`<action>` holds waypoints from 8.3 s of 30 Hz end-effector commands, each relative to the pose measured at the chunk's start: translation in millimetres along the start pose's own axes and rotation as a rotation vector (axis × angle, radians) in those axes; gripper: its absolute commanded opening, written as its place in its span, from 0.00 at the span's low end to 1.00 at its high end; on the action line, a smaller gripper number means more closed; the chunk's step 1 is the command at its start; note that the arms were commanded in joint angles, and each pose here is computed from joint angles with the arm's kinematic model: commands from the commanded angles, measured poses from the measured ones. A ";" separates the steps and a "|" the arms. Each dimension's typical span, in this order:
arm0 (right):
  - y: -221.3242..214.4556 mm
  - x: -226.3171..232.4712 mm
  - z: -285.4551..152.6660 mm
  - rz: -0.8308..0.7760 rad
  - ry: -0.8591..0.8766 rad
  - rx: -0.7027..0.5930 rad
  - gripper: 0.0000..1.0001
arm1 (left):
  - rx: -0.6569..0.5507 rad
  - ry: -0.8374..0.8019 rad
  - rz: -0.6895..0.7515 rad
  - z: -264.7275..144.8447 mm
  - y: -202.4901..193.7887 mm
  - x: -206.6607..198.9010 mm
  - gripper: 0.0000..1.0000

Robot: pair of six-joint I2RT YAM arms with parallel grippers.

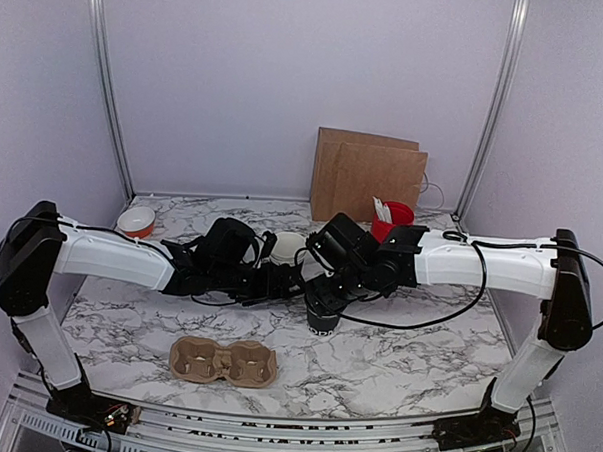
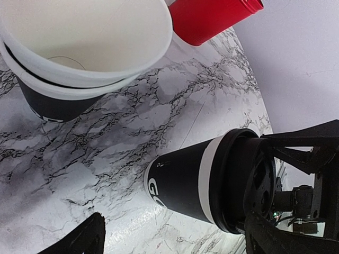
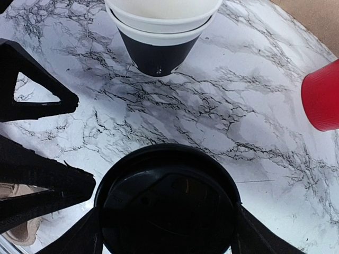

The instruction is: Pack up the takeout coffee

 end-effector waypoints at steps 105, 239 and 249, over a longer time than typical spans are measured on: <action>-85.2 -72.9 22.9 0.422 0.186 0.004 0.68 | 0.084 0.145 0.059 44.5 -14.9 0.1 0.92; -44.5 -83.2 20.7 0.417 0.190 -0.055 0.67 | 0.065 0.195 0.137 39.5 -0.1 -2.5 0.92; -106.0 -50.5 31.4 0.410 0.168 0.120 0.66 | 0.047 0.216 0.133 39.1 2.8 1.2 0.92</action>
Point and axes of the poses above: each gripper's point midway between its finger pads, its own z axis out along the fingers, its own x axis along the line the jaws close on, y = z × x, the point moved 4 cm from there along -z, back along the fingers, and after that the axes turned 6 degrees about -z, right-handed, at the moved point
